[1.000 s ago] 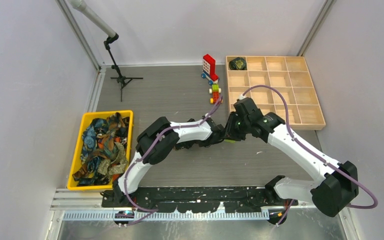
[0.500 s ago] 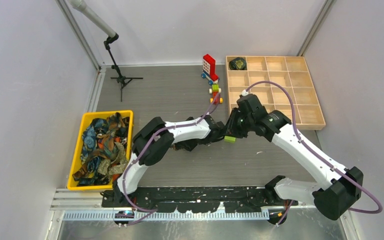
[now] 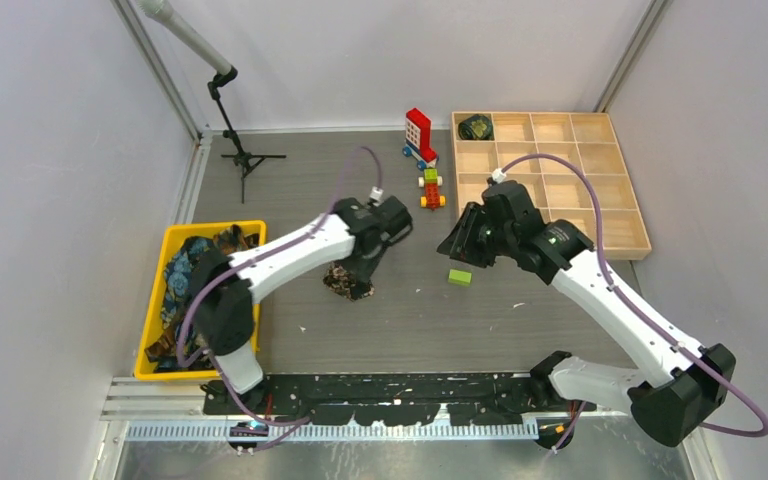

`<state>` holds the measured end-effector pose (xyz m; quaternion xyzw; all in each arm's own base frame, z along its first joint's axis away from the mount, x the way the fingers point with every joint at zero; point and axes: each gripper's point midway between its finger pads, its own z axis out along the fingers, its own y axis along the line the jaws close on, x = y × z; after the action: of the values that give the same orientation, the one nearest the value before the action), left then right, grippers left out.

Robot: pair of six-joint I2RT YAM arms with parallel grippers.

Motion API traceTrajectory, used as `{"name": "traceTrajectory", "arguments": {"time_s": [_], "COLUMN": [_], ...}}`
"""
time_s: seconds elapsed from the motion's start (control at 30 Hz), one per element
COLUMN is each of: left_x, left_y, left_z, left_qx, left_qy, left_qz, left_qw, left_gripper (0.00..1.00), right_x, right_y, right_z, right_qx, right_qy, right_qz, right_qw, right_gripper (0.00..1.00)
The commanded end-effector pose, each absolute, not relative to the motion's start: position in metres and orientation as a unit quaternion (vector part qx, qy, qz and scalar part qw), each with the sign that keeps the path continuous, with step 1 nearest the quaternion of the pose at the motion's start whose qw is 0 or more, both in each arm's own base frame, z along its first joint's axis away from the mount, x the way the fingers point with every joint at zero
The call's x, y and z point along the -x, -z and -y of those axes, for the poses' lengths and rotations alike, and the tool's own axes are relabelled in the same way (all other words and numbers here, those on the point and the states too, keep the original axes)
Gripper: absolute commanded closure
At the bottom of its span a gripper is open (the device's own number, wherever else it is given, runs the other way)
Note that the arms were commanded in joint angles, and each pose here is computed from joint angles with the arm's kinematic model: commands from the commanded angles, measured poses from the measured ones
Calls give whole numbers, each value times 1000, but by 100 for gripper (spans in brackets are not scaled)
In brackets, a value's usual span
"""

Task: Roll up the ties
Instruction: Roll the tie at the center of the board.

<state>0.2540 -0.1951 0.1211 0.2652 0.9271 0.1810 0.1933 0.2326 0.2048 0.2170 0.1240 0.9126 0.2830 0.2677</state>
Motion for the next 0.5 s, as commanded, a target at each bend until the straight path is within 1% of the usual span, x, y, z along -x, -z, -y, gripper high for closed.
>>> {"name": "traceTrajectory", "arguments": {"time_s": [0.0, 0.1, 0.2, 0.3, 0.37, 0.47], "left_x": [-270, -278, -289, -296, -296, -294], "left_y": [-132, -123, -115, -101, -94, -87], "left_z": [186, 177, 168, 164, 168, 168], "left_qx": [-209, -179, -152, -146, -143, -143], "left_qy": [-68, -20, 1, 18, 37, 38], "left_qz": [-951, -963, -969, -972, -974, -975], "left_qw": [215, 200, 195, 182, 172, 164], "left_gripper": [31, 31, 32, 33, 33, 33], "right_x": [-246, -250, -254, -259, -263, -272], "right_y": [-208, -195, -184, -176, -165, -148], "right_z": [-216, -229, -249, -271, -281, -294], "right_qx": [-138, -138, -138, -122, -117, -117], "right_qy": [-301, -322, -357, -386, -388, -397], "right_qz": [-905, -902, -894, -888, -889, -888], "right_qw": [268, 253, 232, 219, 212, 201], "right_gripper": [56, 45, 38, 21, 19, 18]}}
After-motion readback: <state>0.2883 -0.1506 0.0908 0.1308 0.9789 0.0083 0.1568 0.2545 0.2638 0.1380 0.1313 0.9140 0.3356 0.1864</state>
